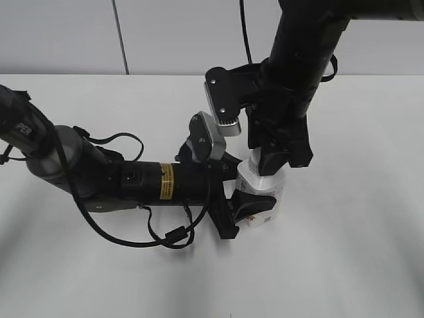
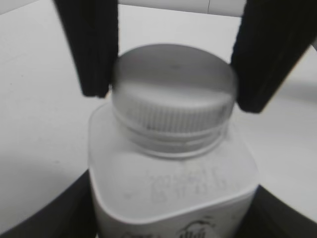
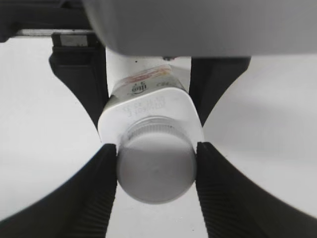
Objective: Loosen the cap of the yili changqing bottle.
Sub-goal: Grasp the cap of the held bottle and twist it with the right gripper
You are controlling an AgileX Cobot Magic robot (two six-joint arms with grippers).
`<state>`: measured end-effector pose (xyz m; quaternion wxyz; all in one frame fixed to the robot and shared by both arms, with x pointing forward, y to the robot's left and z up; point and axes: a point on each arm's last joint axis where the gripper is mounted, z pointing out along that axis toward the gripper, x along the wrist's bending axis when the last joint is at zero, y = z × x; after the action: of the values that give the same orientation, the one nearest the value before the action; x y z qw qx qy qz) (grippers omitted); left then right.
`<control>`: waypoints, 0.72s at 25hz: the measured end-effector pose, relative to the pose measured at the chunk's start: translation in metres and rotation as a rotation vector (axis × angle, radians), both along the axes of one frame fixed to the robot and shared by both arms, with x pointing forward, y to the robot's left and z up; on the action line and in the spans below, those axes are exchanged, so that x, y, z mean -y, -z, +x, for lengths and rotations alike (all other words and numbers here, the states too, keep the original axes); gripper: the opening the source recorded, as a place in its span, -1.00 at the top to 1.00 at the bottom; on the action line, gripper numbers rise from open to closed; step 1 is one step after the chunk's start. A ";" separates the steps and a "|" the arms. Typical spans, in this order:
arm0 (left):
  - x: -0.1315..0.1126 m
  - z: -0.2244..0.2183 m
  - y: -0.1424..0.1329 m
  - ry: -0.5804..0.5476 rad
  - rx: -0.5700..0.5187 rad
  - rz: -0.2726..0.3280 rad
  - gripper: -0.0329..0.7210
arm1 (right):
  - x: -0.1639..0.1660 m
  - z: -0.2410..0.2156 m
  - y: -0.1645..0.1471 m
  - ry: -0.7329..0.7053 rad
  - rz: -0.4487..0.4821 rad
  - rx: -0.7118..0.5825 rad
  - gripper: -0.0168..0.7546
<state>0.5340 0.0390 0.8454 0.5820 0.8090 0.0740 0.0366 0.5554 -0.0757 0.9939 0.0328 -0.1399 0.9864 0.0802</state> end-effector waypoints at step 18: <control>0.000 0.000 0.000 -0.004 -0.002 0.000 -0.25 | 0.011 -0.014 -0.033 0.730 0.018 -0.108 -0.51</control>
<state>0.5343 0.0391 0.8454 0.5820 0.8088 0.0761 0.0366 0.5409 -0.0862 1.0265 0.0085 0.2260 0.9709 0.0792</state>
